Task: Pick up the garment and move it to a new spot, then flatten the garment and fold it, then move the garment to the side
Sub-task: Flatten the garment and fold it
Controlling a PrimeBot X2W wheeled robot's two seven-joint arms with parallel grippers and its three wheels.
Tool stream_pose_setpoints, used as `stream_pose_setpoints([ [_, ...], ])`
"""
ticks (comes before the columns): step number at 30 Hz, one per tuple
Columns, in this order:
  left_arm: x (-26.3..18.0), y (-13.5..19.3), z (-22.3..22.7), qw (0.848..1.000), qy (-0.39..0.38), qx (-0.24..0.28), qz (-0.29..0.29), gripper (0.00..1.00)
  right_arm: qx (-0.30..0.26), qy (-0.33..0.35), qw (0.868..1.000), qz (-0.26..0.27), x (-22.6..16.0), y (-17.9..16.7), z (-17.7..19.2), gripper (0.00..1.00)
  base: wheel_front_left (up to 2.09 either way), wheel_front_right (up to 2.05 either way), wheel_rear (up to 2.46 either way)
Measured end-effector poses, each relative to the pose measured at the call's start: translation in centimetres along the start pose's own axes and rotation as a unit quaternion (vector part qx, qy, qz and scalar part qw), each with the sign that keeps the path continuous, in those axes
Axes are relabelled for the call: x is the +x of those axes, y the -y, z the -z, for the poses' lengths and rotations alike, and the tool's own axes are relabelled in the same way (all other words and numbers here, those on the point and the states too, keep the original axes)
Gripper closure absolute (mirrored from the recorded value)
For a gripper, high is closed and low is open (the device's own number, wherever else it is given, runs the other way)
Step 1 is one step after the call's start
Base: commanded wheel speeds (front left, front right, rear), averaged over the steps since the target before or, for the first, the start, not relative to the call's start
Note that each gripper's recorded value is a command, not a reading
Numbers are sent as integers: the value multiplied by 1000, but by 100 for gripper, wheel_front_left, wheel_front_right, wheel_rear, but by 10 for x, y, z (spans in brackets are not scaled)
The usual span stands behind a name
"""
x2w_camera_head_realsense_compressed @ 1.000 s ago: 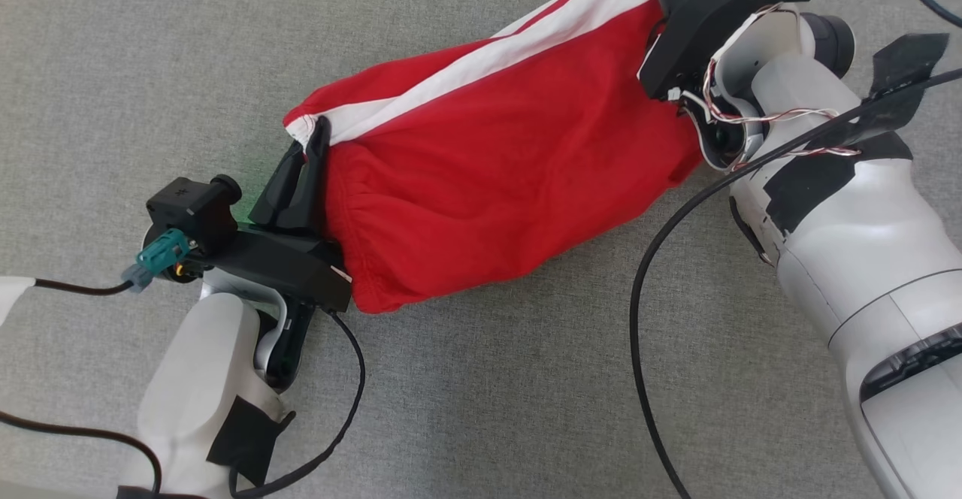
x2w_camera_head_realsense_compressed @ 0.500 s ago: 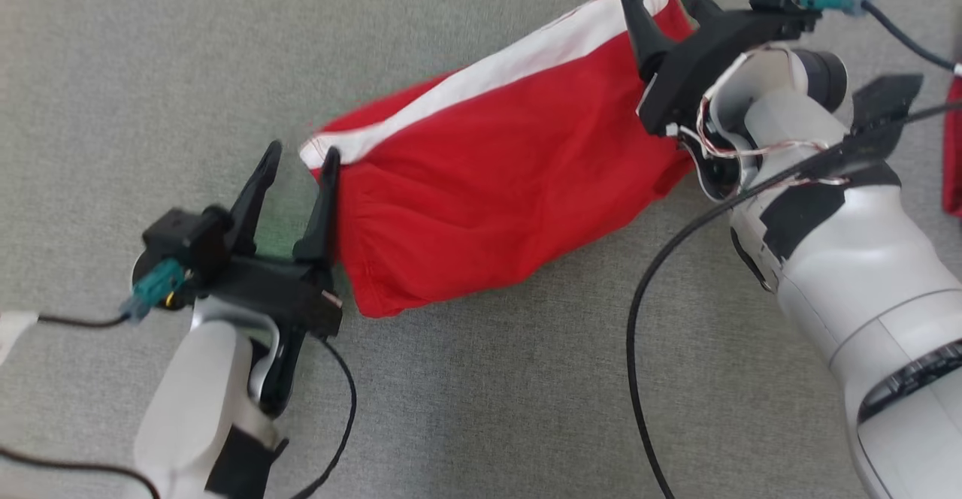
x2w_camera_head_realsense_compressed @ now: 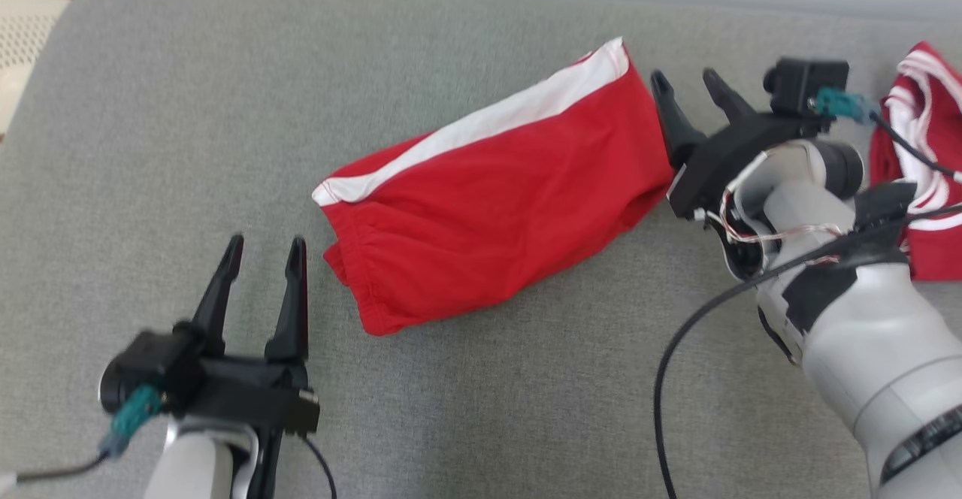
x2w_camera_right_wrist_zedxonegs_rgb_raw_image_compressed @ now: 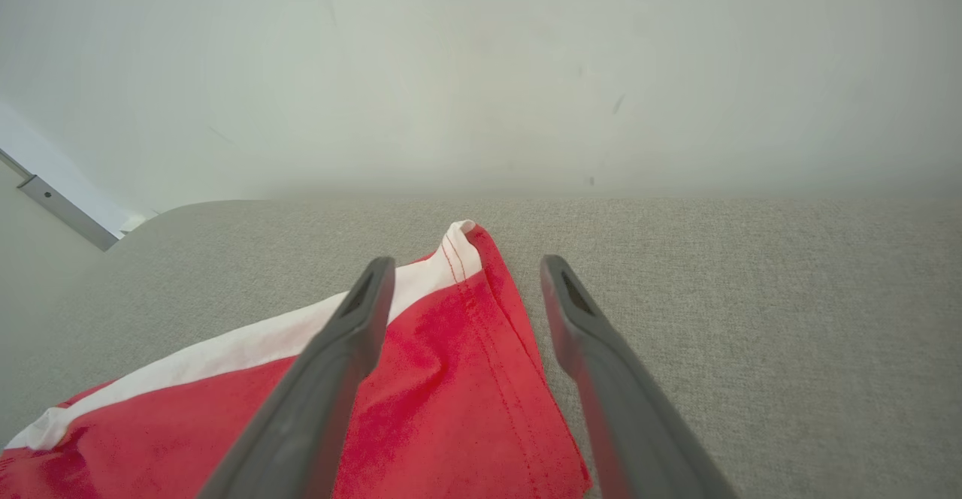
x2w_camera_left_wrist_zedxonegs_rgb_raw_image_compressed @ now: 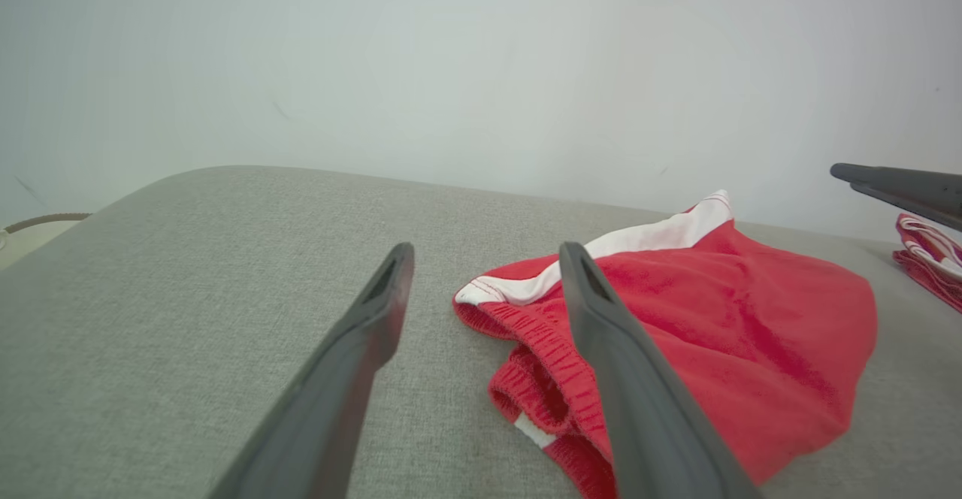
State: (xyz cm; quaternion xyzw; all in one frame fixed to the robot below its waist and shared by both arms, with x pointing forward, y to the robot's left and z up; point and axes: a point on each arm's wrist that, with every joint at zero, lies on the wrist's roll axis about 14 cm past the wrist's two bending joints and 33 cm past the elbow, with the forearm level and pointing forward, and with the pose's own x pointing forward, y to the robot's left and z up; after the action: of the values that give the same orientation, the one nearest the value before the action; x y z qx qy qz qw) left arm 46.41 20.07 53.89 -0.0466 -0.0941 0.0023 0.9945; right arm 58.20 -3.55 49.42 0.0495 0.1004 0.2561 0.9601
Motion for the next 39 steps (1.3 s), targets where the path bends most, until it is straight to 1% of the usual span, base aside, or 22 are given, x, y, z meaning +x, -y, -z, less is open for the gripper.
stream_pose_setpoints([
  [7, -30, -1, -22, 999, 25, 5, -19, 0, 9, -18, 999, 29, -28, 13, 13, 0, 0, 0, 0],
  [11, -41, -2, -28, 999, 32, 4, -28, 0, 17, -33, 999, 38, -34, 17, 23, 0, 0, 0, 0],
  [24, -47, -10, -23, 999, 23, 11, -46, 0, 49, -80, 994, 58, -22, 26, 59, 0, 0, 0, 0],
  [32, -47, -18, -17, 998, 14, 15, -58, 0, 59, -101, 992, 45, -8, 15, 76, 0, 0, 0, 0],
  [33, -47, -18, -17, 998, 15, 16, -59, 0, 60, -103, 992, 43, -7, 13, 77, 44, 0, 0, 0],
  [34, -47, -19, -16, 998, 14, 16, -60, 0, 61, -105, 992, 42, -6, 13, 79, 68, 0, 0, 0],
  [35, -47, -19, -16, 998, 12, 16, -62, 0, 60, -106, 992, 40, -4, 12, 79, 96, 0, 0, 0],
  [36, -47, -20, -15, 998, 11, 17, -63, 0, 61, -106, 992, 40, -3, 12, 79, 100, 0, 0, 0],
  [39, -47, -20, -13, 998, 8, 17, -64, 0, 59, -109, 992, 36, -2, 10, 81, 100, 0, 0, 0],
])
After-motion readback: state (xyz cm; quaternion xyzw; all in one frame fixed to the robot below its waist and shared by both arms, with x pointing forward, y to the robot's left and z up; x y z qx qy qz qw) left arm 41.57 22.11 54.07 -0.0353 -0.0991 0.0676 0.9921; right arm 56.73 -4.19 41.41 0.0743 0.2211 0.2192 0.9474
